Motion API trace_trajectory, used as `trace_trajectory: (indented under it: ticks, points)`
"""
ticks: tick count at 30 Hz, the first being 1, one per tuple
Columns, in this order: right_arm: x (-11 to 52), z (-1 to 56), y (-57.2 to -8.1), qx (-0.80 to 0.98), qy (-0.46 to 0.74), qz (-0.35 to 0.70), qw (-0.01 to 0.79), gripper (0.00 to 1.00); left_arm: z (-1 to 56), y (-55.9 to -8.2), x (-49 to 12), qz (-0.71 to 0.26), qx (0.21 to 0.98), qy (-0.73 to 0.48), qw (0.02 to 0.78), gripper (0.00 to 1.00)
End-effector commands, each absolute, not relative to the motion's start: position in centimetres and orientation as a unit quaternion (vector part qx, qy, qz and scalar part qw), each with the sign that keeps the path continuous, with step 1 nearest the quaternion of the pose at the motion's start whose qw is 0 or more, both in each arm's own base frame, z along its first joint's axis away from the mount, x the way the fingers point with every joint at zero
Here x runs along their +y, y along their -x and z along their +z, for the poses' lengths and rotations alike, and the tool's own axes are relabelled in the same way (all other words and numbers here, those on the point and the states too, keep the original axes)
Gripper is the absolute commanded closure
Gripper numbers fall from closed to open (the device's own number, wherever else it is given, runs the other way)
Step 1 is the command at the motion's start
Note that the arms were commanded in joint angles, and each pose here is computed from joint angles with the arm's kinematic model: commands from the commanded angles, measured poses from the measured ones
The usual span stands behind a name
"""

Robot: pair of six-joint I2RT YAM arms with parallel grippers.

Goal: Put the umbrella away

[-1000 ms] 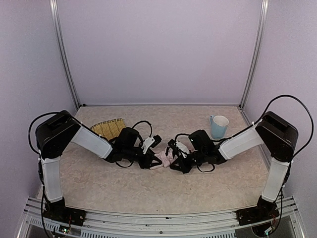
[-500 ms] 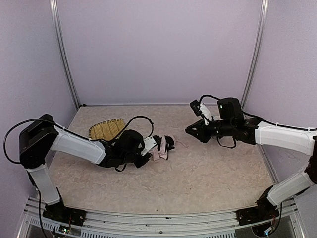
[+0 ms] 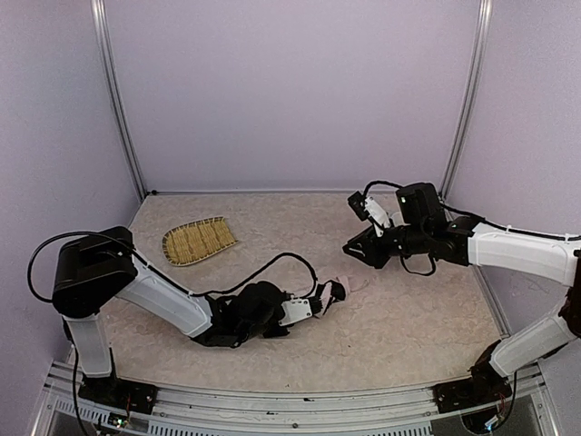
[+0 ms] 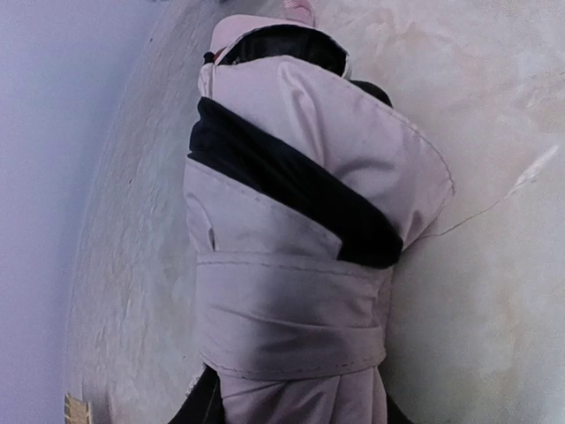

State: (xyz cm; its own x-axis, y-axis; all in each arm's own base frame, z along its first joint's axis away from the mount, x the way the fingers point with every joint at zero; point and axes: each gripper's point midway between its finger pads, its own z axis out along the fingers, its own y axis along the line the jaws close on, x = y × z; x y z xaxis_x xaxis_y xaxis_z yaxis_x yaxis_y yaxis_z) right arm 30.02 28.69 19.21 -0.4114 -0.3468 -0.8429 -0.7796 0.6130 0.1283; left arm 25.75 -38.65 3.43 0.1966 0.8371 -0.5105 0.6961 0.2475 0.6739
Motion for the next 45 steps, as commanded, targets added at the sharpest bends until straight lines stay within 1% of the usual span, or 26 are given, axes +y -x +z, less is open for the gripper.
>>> trace_trajectory:
  ticks: [1,4,5,6,7,9,16,19,21,23,25,28,33,38,41,42,44,45]
  points:
    - [28.6,16.4,-29.0,0.812,0.383,0.256,0.358,0.69,-1.8,-19.8,-39.0,-0.020,0.600,-0.696,0.394,0.62]
    - [29.5,15.5,-28.0,0.803,0.419,0.269,0.328,0.56,-0.6,-20.3,-38.7,-0.032,0.612,-0.678,0.405,0.45]
    - [30.0,15.4,-27.7,0.798,0.435,0.268,0.320,0.51,-0.1,-20.5,-38.5,-0.036,0.615,-0.673,0.410,0.41]
    - [30.3,15.2,-27.5,0.795,0.450,0.264,0.311,0.48,0.3,-20.6,-38.2,-0.041,0.617,-0.669,0.413,0.11]
    - [30.7,15.1,-27.2,0.789,0.467,0.259,0.303,0.46,0.8,-20.6,-38.0,-0.046,0.617,-0.665,0.419,0.03]
    - [31.4,14.9,-26.8,0.780,0.497,0.250,0.287,0.38,2.2,-20.6,-37.8,-0.055,0.614,-0.654,0.438,0.01]
    - [34.5,15.0,-25.6,0.737,0.583,0.245,0.239,0.25,8.6,-19.5,-36.5,-0.117,0.590,-0.618,0.507,0.01]
    - [35.6,12.7,-24.8,0.724,0.626,0.209,0.199,0.12,10.8,-19.8,-34.9,-0.144,0.598,-0.580,0.533,0.01]
    - [36.0,10.3,-24.3,0.715,0.657,0.167,0.171,0.09,11.6,-20.4,-33.4,-0.162,0.612,-0.551,0.543,0.01]
    - [36.1,8.1,-24.3,0.703,0.683,0.120,0.154,0.08,11.9,-20.8,-31.9,-0.172,0.625,-0.530,0.547,0.01]
    - [36.2,6.4,-24.7,0.692,0.703,0.080,0.143,0.07,12.0,-20.9,-30.7,-0.169,0.631,-0.518,0.553,0.01]
    - [36.4,4.9,-27.0,0.695,0.703,0.021,0.148,0.09,12.2,-20.7,-29.5,-0.165,0.632,-0.507,0.562,0.01]
    - [37.8,5.0,-28.5,0.683,0.712,0.011,0.164,0.09,13.0,-20.1,-28.6,-0.176,0.627,-0.497,0.574,0.01]
    - [36.2,2.0,-28.8,0.684,0.718,-0.041,0.126,0.11,13.8,-20.0,-28.2,-0.180,0.621,-0.488,0.587,0.01]
    - [36.2,0.9,-28.2,0.682,0.722,-0.039,0.112,0.11,14.2,-19.9,-28.1,-0.181,0.617,-0.488,0.590,0.01]
    - [36.5,0.5,-28.0,0.681,0.723,-0.033,0.112,0.13,14.3,-19.9,-28.0,-0.181,0.616,-0.487,0.591,0.01]
    - [37.1,-0.3,-27.4,0.680,0.725,-0.024,0.104,0.19,14.4,-19.9,-28.0,-0.182,0.615,-0.487,0.593,0.01]
    - [37.2,-0.8,-27.2,0.681,0.725,-0.026,0.098,0.24,14.4,-19.9,-28.0,-0.181,0.615,-0.487,0.593,0.01]
